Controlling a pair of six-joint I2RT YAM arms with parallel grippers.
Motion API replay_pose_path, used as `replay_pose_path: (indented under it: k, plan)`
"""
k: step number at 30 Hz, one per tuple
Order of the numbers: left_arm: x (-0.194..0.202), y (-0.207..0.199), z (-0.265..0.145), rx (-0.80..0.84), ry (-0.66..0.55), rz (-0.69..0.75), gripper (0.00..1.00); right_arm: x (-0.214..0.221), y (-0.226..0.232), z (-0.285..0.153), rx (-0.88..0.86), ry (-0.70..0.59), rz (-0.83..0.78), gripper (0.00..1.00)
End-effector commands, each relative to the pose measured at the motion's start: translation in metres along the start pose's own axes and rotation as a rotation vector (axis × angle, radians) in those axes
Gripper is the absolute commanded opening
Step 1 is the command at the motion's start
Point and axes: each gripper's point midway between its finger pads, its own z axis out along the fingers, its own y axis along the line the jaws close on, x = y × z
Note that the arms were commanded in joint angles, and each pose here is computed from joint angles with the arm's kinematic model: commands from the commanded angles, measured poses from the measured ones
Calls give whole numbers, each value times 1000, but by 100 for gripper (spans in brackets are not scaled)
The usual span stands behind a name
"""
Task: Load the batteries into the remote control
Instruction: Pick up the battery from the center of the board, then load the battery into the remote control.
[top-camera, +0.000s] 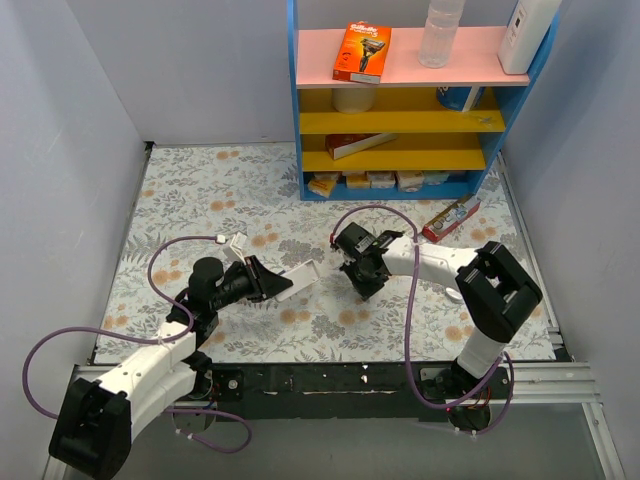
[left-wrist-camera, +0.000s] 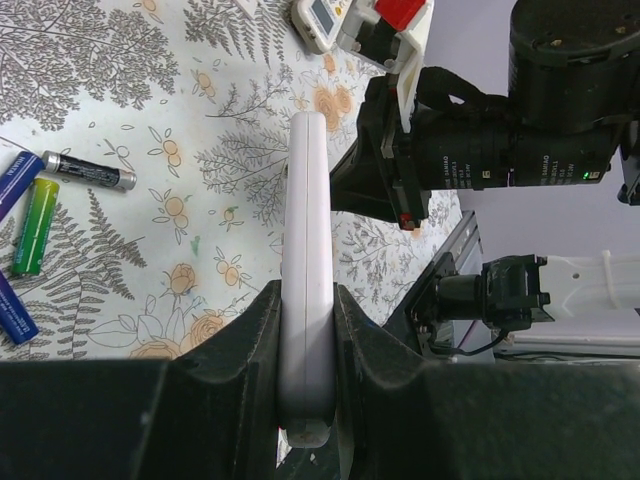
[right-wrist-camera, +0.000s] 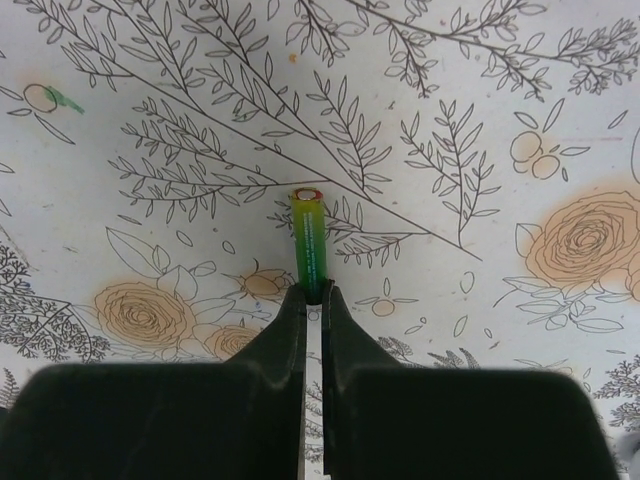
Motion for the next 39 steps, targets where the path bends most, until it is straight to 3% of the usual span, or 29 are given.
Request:
replay_pose_path:
  k: [1, 10, 17, 25, 39]
  plan:
    - [-1, -14, 1, 85, -5, 29, 0, -11, 7, -25, -29, -36, -2, 1]
    - [3, -28, 0, 187, 6, 62, 0, -50, 48, -107, -240, -180, 85, 1]
    - [7, -32, 1, 203, 23, 74, 0, -74, 77, -138, -363, -203, 111, 1]
    - [5, -22, 5, 119, 24, 44, 0, -69, 88, -133, -375, -113, 137, 1]
    - [1, -32, 4, 154, 14, 38, 0, -64, 92, -114, -375, -40, 170, 1]
